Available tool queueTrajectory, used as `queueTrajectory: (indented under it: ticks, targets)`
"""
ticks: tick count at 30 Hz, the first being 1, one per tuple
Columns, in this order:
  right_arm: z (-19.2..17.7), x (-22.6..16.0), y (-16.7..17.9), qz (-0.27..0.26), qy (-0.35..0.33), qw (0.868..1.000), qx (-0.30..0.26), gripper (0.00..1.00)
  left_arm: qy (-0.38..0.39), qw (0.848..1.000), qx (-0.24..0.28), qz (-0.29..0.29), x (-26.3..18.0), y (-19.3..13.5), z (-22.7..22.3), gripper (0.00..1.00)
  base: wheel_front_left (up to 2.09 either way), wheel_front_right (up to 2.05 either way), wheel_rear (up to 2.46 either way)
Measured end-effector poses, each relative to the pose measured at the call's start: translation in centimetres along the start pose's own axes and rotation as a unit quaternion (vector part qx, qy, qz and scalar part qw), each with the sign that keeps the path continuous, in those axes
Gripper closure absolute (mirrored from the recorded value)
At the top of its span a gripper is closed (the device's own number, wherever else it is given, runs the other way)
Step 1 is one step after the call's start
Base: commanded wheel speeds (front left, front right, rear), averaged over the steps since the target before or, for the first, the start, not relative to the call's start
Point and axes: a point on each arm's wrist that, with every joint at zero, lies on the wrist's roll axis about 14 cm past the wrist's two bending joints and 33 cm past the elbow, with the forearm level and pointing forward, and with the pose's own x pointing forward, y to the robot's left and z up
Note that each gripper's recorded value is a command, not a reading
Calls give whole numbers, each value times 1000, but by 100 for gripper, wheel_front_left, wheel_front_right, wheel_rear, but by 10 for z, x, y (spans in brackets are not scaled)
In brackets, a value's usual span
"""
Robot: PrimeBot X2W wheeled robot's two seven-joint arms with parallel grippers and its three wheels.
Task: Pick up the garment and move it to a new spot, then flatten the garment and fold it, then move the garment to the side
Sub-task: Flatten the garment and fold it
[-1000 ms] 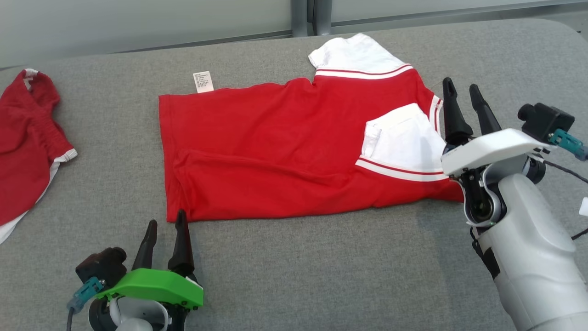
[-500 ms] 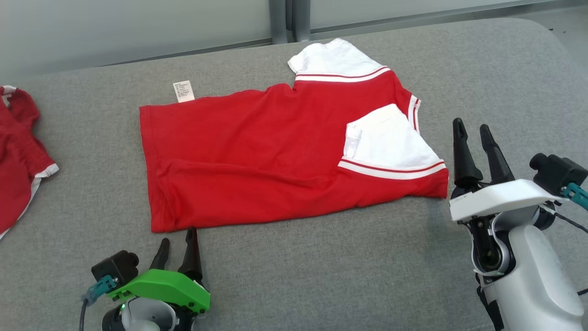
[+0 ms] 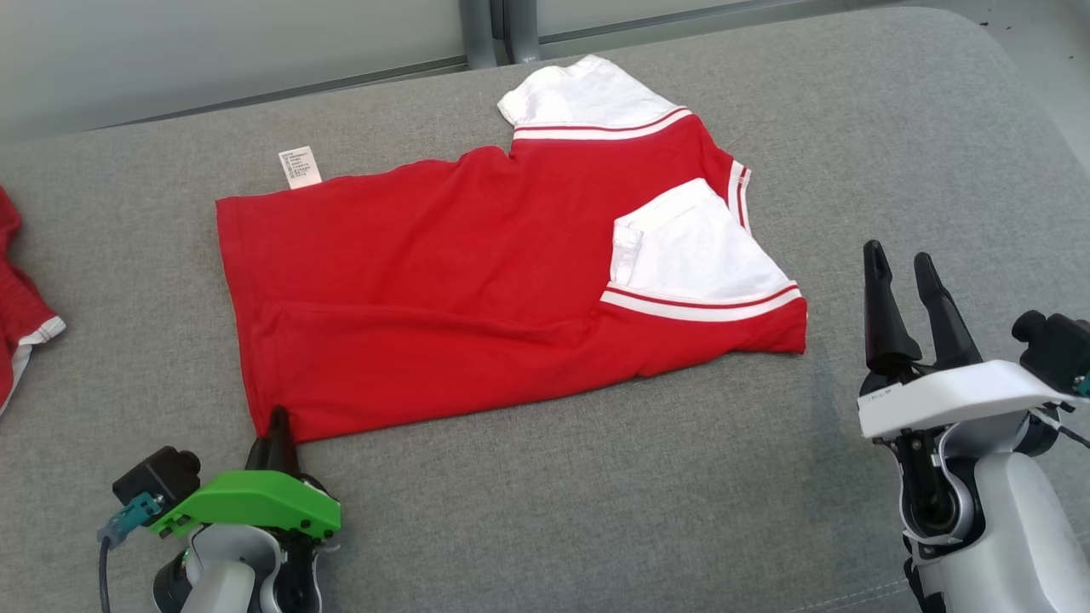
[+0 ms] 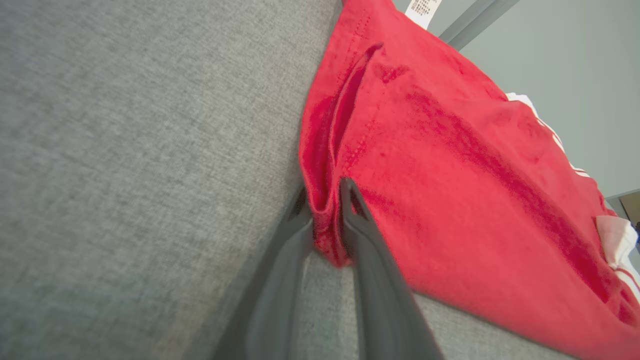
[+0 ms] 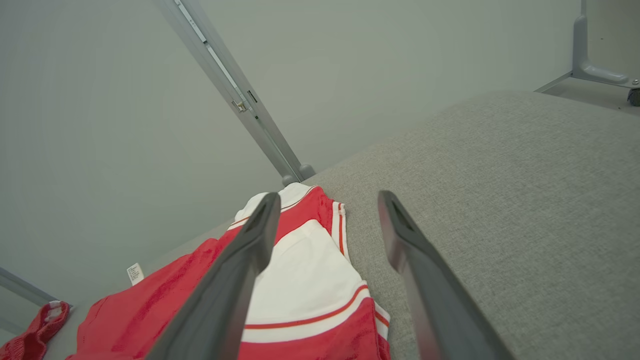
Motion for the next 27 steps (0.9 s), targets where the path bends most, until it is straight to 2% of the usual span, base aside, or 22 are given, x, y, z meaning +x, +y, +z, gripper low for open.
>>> queueTrajectory:
  ticks: [7, 18, 27]
  targets:
    - [-17, -13, -10, -16, 38, 999, 16, 0, -14, 1000, -28, 1, -3, 9, 6, 100, 0, 0, 0]
    - [-95, -43, -19, -41, 181, 981, 49, 0, -28, 999, -36, -7, -19, 11, 11, 100, 0, 0, 0]
    - [-123, -23, -18, -57, 221, 970, 83, 0, -28, 999, -28, -11, -23, 12, 14, 100, 0, 0, 0]
